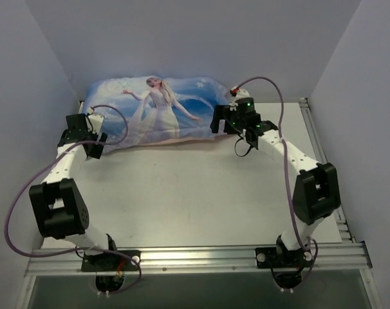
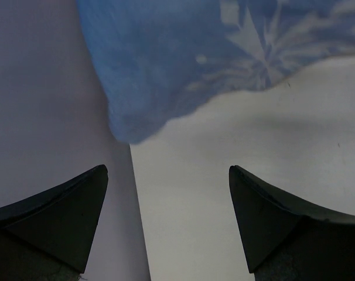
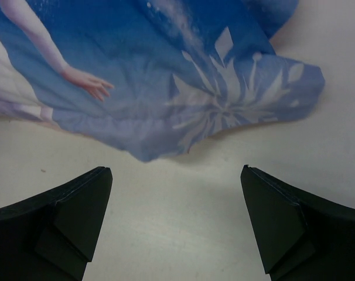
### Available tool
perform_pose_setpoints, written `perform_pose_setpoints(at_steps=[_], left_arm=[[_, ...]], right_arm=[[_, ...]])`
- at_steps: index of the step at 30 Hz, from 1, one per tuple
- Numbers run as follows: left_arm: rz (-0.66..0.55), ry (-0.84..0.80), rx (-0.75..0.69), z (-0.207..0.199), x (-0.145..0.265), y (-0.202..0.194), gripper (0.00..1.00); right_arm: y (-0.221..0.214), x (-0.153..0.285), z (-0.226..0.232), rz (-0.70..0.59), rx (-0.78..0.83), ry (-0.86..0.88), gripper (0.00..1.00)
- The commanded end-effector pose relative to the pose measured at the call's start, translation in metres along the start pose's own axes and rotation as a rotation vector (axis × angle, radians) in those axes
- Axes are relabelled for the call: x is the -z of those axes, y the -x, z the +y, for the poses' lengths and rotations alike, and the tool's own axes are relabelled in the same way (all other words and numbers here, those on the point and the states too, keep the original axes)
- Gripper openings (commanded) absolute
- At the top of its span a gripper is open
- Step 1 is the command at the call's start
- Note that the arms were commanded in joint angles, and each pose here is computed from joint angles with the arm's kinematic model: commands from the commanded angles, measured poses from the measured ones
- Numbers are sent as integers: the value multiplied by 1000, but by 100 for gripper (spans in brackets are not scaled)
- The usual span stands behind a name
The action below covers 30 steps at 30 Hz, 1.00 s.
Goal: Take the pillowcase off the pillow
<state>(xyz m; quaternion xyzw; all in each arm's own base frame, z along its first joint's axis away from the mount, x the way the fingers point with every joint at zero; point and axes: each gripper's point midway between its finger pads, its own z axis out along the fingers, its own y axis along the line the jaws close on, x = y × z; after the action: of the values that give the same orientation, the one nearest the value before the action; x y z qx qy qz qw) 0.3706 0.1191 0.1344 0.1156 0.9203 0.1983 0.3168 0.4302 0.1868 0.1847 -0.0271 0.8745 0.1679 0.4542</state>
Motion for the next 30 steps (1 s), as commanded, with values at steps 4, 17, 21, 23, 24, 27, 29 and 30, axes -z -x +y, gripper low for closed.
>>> perform_pose_setpoints(at_steps=[4,17,21,23,24,27,29,30], left_arm=[[128,170,-65,28,-87,44,94],[144,190,-89,16,-134,51,2],[36,222,-10,27,-113,66,2],[-36,224,49,39,-82,77,2],[-43,211,65,41,-69,78,2],[-150,209,135,66,1,96,2],[-252,254,153,88,65,107,2],[-278,276,157,96,85,107,2]], right_arm=[[0,-100,7,104,34,31,98],[-19,-143,12,154,-36,57,0],[28,-88,45,69,-3,158,0],[44,-57,68,22,43,200,0],[68,-25,82,-46,63,225,0],[104,51,124,-160,147,276,0],[110,89,141,-186,179,295,0],[121,127,156,-229,181,329,0]])
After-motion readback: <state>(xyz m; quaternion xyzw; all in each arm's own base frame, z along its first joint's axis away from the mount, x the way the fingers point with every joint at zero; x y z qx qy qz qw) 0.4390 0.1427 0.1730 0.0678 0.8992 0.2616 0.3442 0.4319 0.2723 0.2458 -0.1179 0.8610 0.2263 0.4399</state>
